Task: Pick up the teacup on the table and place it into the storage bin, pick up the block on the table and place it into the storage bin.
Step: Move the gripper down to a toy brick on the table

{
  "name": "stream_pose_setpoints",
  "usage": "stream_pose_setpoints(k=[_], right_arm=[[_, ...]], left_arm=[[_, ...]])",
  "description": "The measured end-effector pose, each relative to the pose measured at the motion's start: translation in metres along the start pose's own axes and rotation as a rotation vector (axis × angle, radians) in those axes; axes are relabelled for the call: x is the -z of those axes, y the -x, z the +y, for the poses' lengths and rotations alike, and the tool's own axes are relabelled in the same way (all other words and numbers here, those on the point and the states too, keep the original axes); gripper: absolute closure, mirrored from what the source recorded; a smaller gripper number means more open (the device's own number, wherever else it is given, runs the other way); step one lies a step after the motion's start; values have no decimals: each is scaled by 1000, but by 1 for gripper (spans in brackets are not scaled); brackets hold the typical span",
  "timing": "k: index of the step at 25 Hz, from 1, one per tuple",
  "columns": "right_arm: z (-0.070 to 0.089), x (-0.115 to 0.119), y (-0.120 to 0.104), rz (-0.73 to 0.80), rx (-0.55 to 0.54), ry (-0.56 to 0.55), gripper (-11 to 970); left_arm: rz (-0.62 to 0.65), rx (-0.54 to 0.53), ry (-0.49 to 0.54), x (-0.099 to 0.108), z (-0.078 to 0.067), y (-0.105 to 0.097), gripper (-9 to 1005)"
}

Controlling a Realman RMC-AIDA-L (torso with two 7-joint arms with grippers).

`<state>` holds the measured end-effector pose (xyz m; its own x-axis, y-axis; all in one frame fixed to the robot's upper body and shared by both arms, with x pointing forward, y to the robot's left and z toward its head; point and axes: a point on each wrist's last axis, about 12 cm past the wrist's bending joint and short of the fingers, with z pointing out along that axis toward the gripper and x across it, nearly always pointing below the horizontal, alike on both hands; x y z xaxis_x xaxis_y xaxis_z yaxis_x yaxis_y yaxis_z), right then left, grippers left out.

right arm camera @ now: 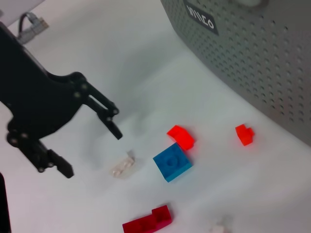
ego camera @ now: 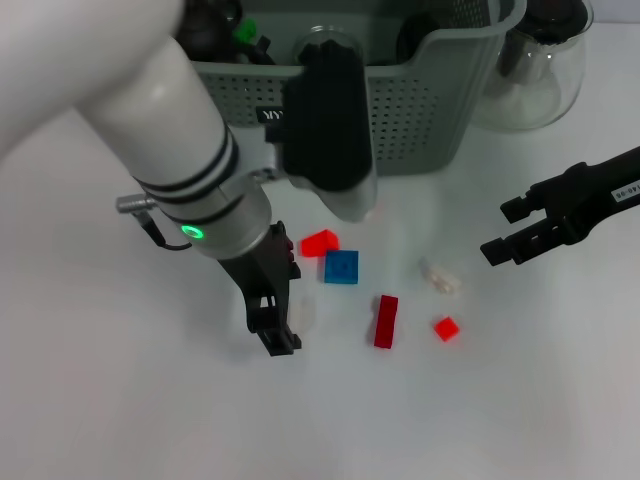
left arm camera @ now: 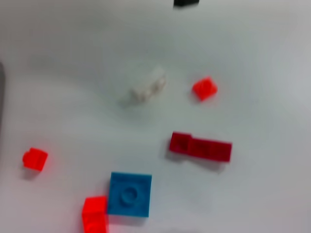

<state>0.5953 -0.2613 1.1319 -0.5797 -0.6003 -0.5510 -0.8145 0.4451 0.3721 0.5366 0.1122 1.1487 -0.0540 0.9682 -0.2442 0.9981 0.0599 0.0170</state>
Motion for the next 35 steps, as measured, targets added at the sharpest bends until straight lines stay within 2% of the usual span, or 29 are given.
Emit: stream_pose_setpoints(k=[7, 29, 35], right_arm=[[-1, 0, -2, -1, -4, -4, 45], [-2, 0, -2, -6, -4, -17, 45], [-2, 0, -2, -4, -3, -17, 45]], left_arm=[[97, -42, 42, -24, 2, 4, 183], [79, -33, 36, -32, -1, 10, 185], [78, -33, 41, -33, -1, 11, 234]])
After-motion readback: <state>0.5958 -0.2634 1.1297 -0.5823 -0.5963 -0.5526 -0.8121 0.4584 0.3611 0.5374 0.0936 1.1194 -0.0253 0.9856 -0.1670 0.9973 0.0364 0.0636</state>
